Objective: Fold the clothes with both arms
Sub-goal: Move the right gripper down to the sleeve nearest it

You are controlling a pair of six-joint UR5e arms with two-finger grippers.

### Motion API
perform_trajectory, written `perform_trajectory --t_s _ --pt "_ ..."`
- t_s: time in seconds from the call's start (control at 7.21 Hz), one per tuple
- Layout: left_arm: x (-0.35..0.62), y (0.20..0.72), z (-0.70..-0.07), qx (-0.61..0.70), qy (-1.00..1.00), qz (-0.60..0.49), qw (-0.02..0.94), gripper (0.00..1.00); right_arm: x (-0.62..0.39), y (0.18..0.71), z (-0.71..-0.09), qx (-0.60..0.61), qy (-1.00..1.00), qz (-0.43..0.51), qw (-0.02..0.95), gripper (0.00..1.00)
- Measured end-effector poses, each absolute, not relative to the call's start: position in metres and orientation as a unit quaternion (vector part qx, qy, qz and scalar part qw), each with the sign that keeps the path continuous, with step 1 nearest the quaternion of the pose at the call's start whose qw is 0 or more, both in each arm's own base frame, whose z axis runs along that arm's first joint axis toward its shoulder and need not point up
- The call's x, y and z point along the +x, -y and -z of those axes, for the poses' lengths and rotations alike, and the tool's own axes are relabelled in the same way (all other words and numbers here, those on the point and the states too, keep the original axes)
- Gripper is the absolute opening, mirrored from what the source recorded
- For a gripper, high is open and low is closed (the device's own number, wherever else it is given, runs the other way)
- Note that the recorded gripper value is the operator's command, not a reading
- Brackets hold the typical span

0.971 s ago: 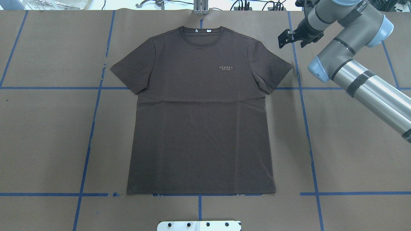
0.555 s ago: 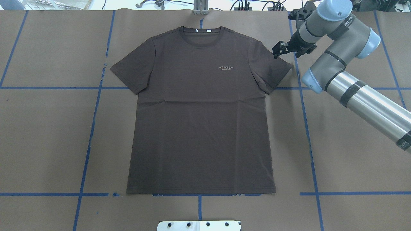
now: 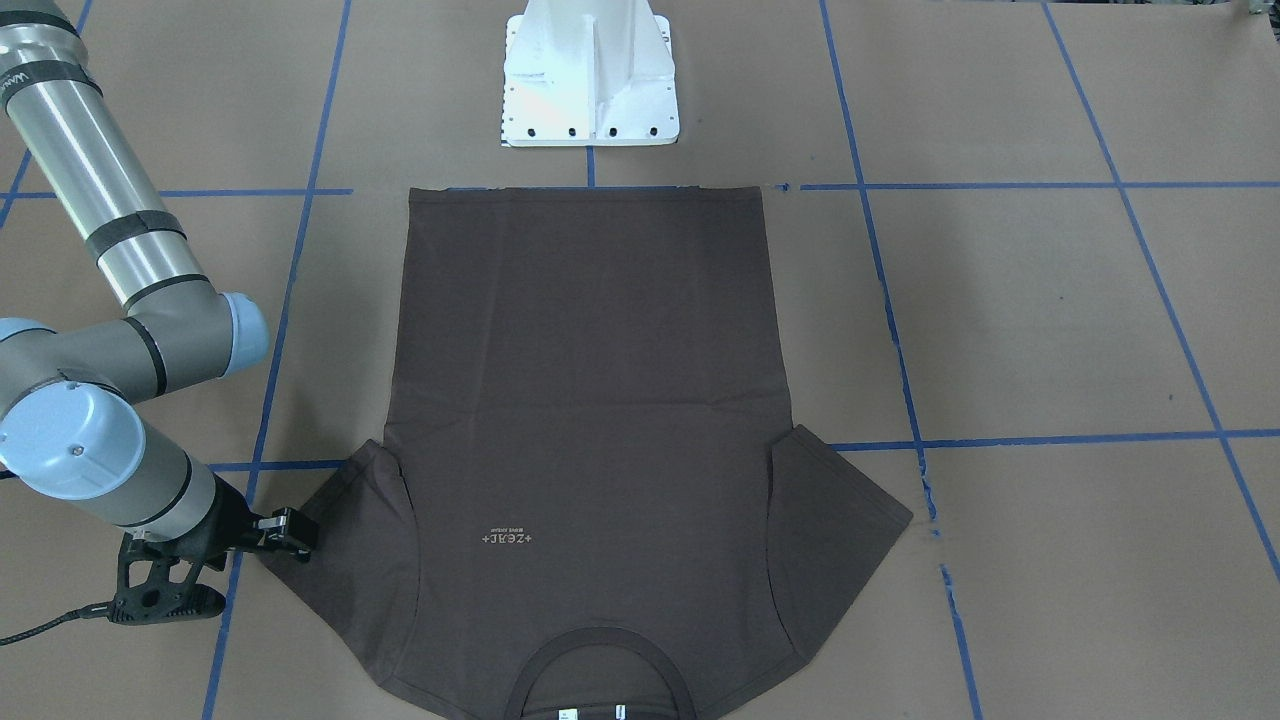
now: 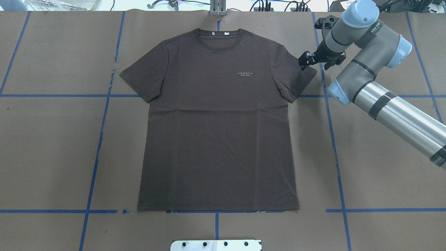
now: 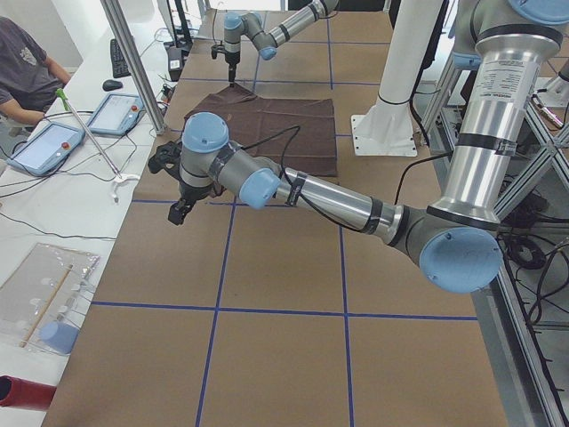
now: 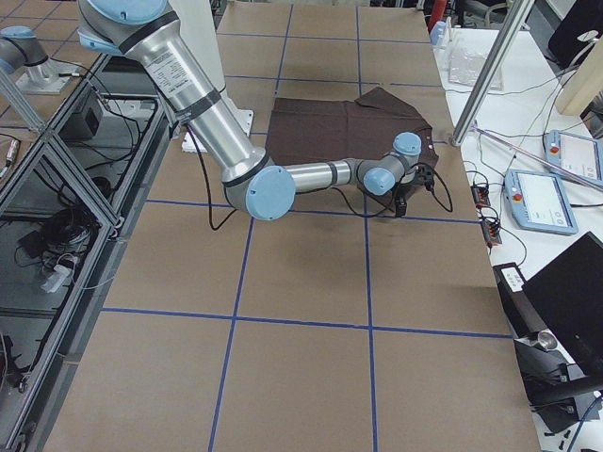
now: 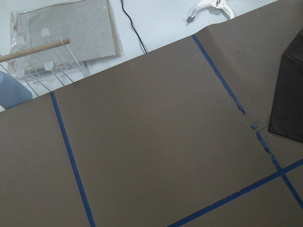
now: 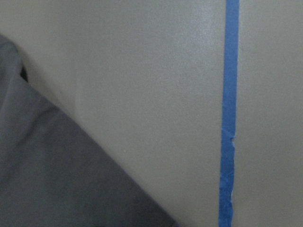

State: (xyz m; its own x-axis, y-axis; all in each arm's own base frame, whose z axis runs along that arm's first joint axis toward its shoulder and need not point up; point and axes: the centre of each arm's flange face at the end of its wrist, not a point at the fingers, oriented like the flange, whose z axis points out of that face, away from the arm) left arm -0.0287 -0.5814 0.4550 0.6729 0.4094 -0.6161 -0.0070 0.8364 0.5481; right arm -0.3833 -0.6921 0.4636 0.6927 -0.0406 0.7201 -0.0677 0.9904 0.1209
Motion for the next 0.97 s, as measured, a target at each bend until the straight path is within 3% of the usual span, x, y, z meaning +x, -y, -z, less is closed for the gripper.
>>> perform_trajectory --t_s 0.28,0.97 --pt "-0.029 0.582 -0.456 0.26 -0.387 -0.119 0.877 1.0 -0.384 0.692 -0.464 0.067 0.391 -0.007 0.918 0.01" --pt "-0.029 0.583 -0.457 0.259 -0.387 -0.118 0.877 1.0 -0.386 0.695 -0.445 0.078 0.399 -0.001 0.914 0.0"
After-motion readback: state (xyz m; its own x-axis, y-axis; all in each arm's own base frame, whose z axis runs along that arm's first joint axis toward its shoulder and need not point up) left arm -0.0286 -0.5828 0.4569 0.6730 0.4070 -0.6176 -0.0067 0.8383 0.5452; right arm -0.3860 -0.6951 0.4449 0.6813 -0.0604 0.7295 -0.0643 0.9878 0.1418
